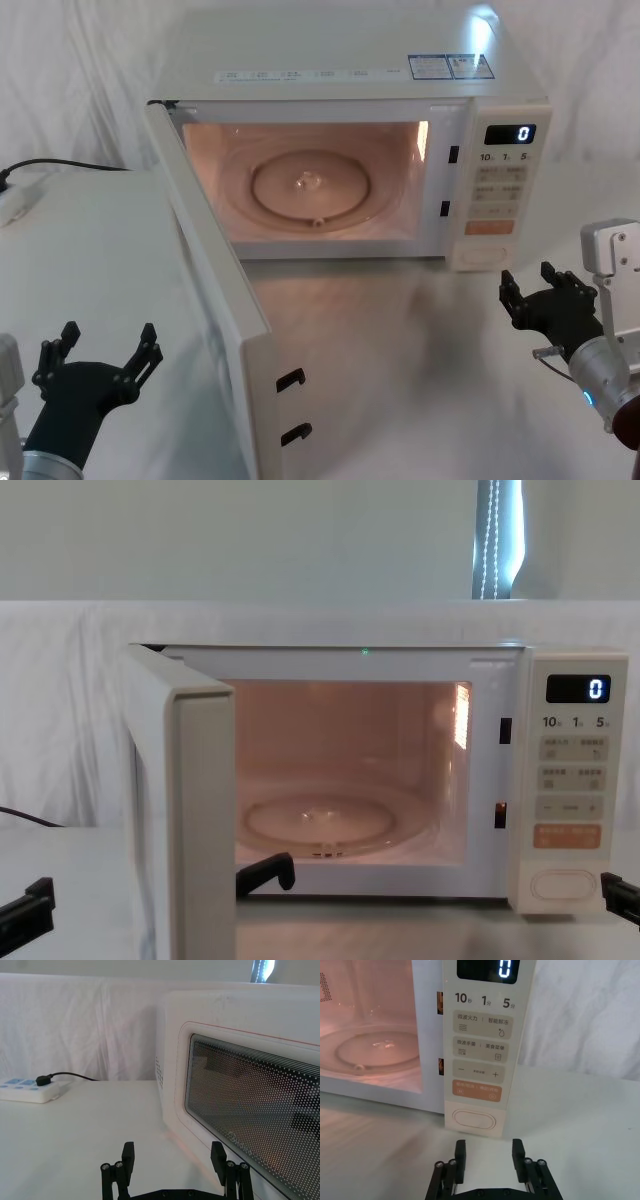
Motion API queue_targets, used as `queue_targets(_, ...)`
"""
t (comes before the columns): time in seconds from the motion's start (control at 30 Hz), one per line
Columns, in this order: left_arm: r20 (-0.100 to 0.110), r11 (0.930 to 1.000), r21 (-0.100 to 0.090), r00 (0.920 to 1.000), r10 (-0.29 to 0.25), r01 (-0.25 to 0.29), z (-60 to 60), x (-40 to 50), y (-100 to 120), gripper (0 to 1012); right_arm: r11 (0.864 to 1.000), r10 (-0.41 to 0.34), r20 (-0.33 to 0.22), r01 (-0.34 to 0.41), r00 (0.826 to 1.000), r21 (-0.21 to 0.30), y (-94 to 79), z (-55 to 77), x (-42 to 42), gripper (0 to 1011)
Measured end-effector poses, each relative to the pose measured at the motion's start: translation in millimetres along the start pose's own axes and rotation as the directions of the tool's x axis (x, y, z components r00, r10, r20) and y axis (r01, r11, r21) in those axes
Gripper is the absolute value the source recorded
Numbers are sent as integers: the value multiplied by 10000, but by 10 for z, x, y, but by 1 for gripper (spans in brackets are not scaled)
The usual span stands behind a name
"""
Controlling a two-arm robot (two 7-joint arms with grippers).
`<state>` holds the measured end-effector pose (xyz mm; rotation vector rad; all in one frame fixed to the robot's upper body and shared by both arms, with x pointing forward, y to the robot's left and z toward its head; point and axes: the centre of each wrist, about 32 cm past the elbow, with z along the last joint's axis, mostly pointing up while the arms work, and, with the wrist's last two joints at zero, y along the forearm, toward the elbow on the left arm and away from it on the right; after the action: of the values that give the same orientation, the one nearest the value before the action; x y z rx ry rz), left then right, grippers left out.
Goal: Press the button to open the microwave door with one hand; close the microwave door with the other hand.
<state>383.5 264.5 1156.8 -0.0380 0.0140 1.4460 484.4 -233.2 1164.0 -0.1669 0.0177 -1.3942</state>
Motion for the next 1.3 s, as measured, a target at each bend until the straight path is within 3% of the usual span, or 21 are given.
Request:
queue_targets(0.27,0,10000,0,10000,1,-1,0,0,0,1001,10000,-1,2,1,10000,1,0,0,0,819)
queue_targets(0.53,0,10000,0,10000,1,-1,0,0,0,1001,10000,-1,3,1,10000,-1,0,0,0,994)
queue_targets(1.3,0,10000,1,10000,0,0,0,0,0,1001,10000,-1,2,1,10000,-2,0,0,0,1002)
